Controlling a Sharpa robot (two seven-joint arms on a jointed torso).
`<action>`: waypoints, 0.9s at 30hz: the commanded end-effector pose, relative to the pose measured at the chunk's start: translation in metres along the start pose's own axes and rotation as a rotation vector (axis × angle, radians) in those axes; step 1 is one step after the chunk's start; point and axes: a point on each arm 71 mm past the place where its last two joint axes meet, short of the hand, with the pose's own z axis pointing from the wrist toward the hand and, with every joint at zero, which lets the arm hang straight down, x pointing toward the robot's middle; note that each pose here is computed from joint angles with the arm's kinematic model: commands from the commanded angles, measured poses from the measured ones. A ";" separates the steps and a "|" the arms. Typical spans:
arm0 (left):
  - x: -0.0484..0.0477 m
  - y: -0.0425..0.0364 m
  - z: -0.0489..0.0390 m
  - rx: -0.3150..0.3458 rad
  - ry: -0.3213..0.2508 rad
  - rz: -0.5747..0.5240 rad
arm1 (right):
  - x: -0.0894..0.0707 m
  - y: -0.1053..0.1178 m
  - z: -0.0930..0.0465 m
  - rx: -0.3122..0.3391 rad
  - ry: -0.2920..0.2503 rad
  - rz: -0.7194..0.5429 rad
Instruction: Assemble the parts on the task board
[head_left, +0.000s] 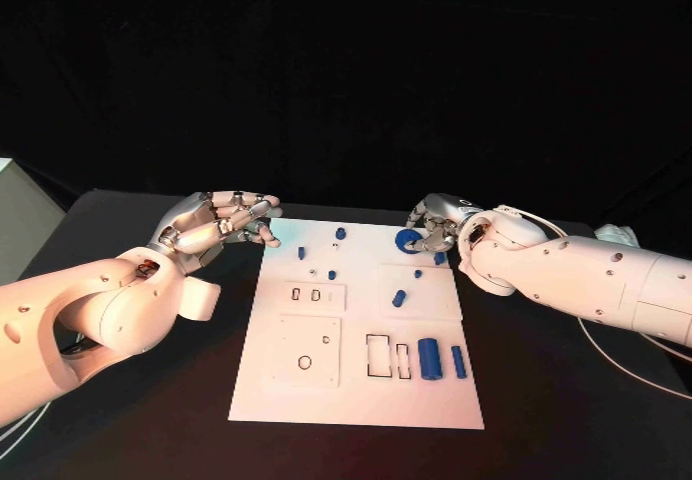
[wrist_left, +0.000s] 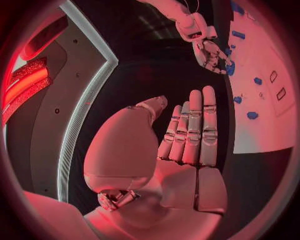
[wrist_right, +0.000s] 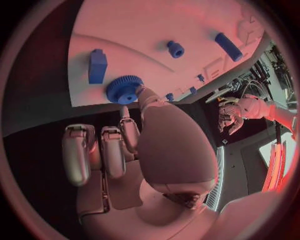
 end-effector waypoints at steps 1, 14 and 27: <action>0.0023 -0.0005 0.0005 0.004 0.020 -0.003 | 0.003 0.000 0.000 0.009 0.024 -0.001; 0.0013 -0.0004 0.0002 0.002 0.017 -0.001 | 0.007 -0.004 0.000 0.023 0.051 -0.006; 0.0003 -0.0001 0.0001 -0.002 0.016 -0.001 | 0.008 -0.007 -0.001 0.032 0.055 -0.004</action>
